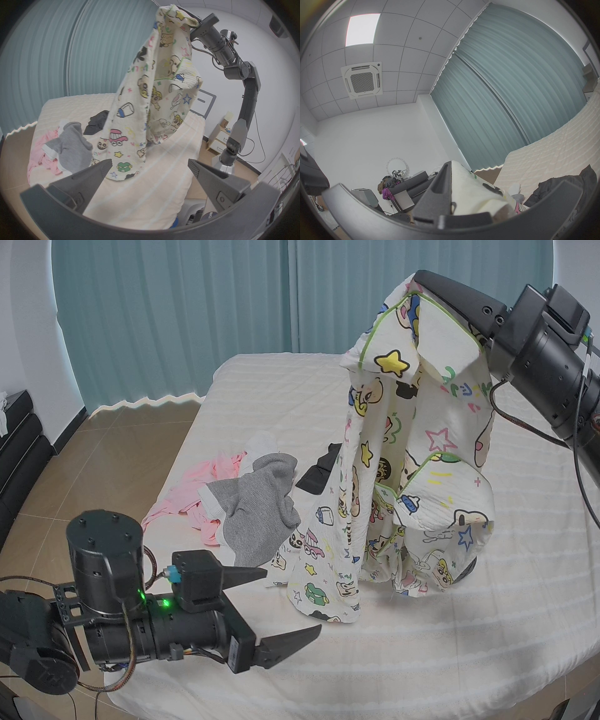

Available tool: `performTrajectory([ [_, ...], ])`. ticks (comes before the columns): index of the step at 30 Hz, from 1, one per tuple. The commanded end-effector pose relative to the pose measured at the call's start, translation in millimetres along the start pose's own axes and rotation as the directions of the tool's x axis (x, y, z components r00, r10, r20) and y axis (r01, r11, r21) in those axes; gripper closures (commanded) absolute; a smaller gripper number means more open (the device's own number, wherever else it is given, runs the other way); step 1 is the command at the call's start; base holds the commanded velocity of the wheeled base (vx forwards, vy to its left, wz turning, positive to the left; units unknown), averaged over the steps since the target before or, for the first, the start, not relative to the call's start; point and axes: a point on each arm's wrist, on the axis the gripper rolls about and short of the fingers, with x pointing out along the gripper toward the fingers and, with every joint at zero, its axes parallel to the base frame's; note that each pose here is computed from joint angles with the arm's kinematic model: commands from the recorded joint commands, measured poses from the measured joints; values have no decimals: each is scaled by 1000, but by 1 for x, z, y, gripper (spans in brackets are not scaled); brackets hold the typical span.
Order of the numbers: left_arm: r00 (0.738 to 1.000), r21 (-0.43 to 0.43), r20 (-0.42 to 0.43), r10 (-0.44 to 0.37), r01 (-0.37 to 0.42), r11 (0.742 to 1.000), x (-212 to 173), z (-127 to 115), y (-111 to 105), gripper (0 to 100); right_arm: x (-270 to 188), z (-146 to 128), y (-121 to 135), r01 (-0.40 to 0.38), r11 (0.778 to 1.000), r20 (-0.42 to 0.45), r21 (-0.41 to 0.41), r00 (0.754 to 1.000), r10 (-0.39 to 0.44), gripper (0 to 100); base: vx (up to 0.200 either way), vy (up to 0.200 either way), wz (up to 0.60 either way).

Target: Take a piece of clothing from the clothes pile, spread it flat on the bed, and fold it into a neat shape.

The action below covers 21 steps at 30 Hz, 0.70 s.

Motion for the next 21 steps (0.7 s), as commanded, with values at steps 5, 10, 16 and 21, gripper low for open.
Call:
performTrajectory([
  [5,997,-60,47,-59,61,996,23,14,-25,0,9,-6,3,25,1000,-5,10,1000,-25,100,0,0,0],
  [10,987,-91,103,121,-112,990,48,28,-25,0,9,-8,7,20,1000,-10,17,1000,-20,100,0,0,0],
  [16,932,-130,199,304,-282,951,63,52,-23,0,7,-7,7,22,1000,-11,18,1000,-22,100,0,0,0],
  [21,879,-162,232,417,-388,907,72,64,-23,0,6,-9,6,25,1000,-16,18,1000,-25,100,0,0,0],
])
